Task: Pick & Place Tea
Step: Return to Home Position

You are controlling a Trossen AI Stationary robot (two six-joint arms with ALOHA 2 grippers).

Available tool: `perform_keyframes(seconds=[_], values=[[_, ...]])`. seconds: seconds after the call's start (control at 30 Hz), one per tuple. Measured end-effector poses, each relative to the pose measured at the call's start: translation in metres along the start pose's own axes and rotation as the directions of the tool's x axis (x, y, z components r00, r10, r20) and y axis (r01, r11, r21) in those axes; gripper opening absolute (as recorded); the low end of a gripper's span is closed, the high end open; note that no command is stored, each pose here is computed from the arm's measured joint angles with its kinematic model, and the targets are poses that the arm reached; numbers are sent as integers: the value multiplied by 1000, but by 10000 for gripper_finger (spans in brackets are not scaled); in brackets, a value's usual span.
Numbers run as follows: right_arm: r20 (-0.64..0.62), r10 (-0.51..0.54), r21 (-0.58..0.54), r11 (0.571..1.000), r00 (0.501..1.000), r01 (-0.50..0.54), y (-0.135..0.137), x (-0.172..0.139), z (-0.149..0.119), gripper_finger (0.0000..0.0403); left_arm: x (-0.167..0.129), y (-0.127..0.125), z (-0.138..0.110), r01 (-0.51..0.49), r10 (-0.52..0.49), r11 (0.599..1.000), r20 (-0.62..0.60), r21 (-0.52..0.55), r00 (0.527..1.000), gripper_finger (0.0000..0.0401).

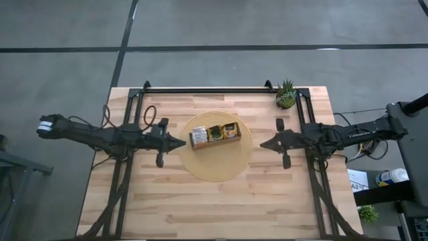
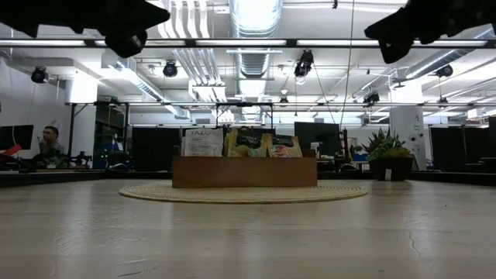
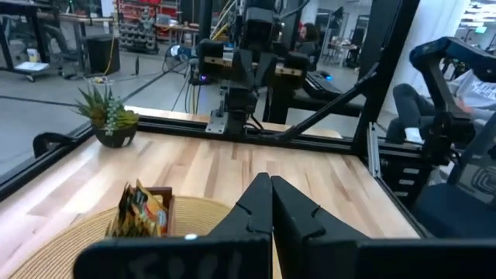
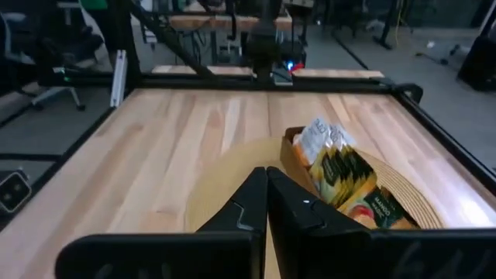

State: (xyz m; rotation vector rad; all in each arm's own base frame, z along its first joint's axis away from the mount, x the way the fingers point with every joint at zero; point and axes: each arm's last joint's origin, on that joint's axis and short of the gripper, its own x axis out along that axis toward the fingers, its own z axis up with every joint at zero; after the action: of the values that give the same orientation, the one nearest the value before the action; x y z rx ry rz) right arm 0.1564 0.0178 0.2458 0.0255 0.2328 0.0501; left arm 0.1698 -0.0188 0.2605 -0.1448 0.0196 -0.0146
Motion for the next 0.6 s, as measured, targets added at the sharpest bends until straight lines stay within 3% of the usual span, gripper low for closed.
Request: perform_keyframes(seconds=[0.23,0.6], values=[[94,58,-29,998,994,-55,0,-16,-14,9,-20,5,-19,2,-3,1000,18,14,1000,0],[145,59,-44,998,988,-54,-2,-28,-37,9,-40,10,-33,10,-11,1000,76,12,997,0]])
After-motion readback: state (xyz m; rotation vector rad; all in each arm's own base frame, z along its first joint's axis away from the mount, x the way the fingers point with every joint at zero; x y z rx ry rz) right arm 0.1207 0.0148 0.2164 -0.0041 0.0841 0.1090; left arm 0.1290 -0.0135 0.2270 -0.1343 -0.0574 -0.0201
